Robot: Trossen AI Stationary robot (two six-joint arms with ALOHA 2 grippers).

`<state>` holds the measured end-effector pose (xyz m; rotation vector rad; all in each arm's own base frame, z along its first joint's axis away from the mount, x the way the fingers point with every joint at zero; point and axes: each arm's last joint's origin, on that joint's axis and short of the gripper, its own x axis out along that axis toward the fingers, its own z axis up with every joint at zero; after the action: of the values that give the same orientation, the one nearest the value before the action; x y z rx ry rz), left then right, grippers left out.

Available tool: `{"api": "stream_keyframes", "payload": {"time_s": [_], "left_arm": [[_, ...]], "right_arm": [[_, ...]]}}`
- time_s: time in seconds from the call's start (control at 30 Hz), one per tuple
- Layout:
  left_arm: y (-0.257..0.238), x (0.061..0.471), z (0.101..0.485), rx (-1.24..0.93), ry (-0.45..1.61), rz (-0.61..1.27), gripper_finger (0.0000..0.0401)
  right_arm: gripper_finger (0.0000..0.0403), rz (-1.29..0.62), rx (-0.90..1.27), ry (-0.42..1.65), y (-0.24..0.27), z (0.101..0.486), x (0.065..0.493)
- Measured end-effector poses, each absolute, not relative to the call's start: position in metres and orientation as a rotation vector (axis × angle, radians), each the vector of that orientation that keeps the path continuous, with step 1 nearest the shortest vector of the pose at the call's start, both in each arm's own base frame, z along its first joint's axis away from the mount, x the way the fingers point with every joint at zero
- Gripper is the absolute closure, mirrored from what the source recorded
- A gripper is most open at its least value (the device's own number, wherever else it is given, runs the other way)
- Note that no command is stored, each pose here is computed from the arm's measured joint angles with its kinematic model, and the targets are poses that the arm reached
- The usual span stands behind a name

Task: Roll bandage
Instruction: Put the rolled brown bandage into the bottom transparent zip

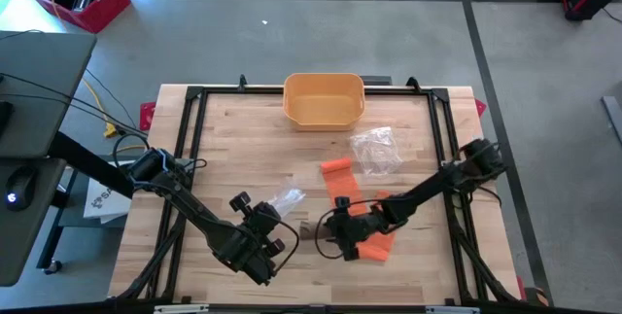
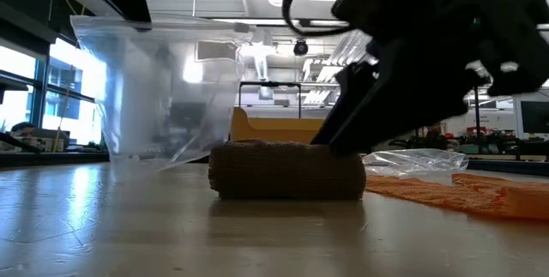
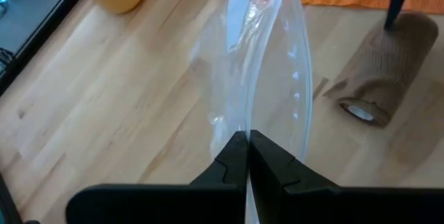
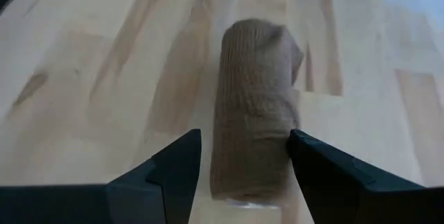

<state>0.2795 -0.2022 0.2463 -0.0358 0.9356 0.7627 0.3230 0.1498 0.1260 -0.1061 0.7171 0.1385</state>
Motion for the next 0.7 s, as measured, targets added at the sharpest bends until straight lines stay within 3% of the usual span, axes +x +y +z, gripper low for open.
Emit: {"api": "stream_keyframes", "payload": {"time_s": [0.2,0.43,0.7], "left_arm": [[-0.203,0.280,0.246,-0.063,0.924,0.767,0.0401],[-0.205,0.282,0.245,-0.094,0.928,0.754,0.0401],[-0.209,0.293,0.245,-0.136,0.867,0.697,0.0401]], "right_arm": [[0.0217,0.139,-0.147,0.765,0.150,0.102,0.340],[0.0364,0.190,-0.156,0.712,0.166,0.121,0.336],[0.0365,0.091,-0.142,0.487,0.178,0.207,0.306]]}}
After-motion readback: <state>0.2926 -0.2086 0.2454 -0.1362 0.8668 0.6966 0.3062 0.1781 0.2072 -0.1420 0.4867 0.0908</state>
